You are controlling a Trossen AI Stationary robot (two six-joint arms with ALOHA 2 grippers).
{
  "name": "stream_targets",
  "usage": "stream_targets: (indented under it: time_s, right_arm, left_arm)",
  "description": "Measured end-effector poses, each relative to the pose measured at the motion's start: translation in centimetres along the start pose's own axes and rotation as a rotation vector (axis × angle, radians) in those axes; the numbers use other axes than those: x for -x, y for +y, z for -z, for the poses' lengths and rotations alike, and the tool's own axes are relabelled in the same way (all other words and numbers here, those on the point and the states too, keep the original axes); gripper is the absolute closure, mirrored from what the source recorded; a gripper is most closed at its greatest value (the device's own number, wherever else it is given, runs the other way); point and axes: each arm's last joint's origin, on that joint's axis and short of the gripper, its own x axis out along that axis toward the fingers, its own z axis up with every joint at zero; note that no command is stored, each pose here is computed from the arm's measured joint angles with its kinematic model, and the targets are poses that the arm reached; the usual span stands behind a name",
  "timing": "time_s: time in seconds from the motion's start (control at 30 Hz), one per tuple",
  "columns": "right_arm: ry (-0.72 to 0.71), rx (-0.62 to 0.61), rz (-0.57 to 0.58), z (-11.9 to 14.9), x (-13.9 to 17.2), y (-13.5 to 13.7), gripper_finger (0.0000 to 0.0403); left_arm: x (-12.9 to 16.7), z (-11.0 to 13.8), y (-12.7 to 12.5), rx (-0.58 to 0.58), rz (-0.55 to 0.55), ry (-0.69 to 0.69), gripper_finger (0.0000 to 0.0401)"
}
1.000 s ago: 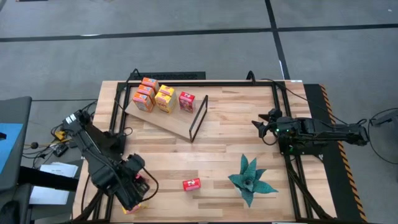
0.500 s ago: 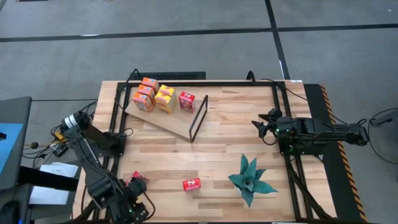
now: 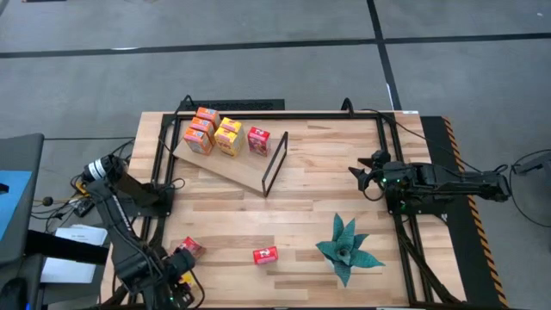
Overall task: Stack cereal on shelf
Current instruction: Put the yellow cereal box aligned with the other yellow cereal boxes on the shelf
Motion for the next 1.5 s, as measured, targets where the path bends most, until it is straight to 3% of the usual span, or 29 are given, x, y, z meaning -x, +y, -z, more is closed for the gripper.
stream_targets:
  time_s: [0.2,0.5,0.9,1.5]
  right_arm:
    - [0.0,0.0,0.0,0.0,0.0,0.0,0.0086]
    - [0.0,0.0,0.0,0.0,0.0,0.0,0.0086]
    - [0.0,-0.001,0.0,0.0,0.0,0.0,0.0086]
    - [0.0,-0.001,0.0,0.0,0.0,0.0,0.0086]
  left_arm:
    - [-0.2,0.2,0.1,-0.047,-0.013,-0.033,0.0166]
    - [-2.7,0.4,-0.4,-0.18,-0.097,-0.02,0.0166]
    - [-3.6,0.2,-0.7,-0.186,-0.117,-0.04,0.0167]
    - [-3.9,-0.7,-1.4,-0.139,-0.07,-0.022,0.0262]
